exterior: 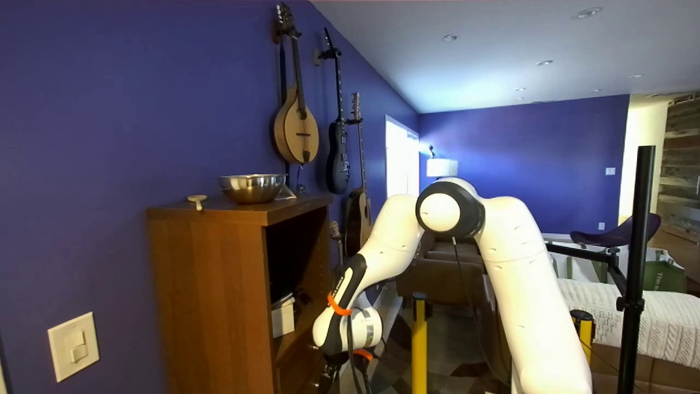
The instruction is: Open the second drawer
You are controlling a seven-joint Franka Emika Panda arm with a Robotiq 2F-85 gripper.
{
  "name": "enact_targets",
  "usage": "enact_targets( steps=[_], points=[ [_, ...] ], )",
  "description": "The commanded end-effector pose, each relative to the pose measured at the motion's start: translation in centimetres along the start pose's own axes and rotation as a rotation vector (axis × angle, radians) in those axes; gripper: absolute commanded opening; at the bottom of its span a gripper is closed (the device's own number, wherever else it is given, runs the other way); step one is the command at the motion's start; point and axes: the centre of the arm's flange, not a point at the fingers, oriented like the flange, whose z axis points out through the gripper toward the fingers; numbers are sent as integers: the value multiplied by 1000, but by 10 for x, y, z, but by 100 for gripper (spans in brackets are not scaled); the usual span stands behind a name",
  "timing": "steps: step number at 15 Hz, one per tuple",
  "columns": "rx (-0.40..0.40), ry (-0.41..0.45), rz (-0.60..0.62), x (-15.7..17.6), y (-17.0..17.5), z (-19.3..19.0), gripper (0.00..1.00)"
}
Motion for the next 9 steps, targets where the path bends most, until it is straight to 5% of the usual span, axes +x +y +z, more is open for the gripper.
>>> enact_targets(
  steps=[1,6,9],
  points=[
    [-19,38,12,8,8,9,100],
    [-26,45,21,15,8,18,89],
    [-36,55,27,16,10,21,56]
  ],
)
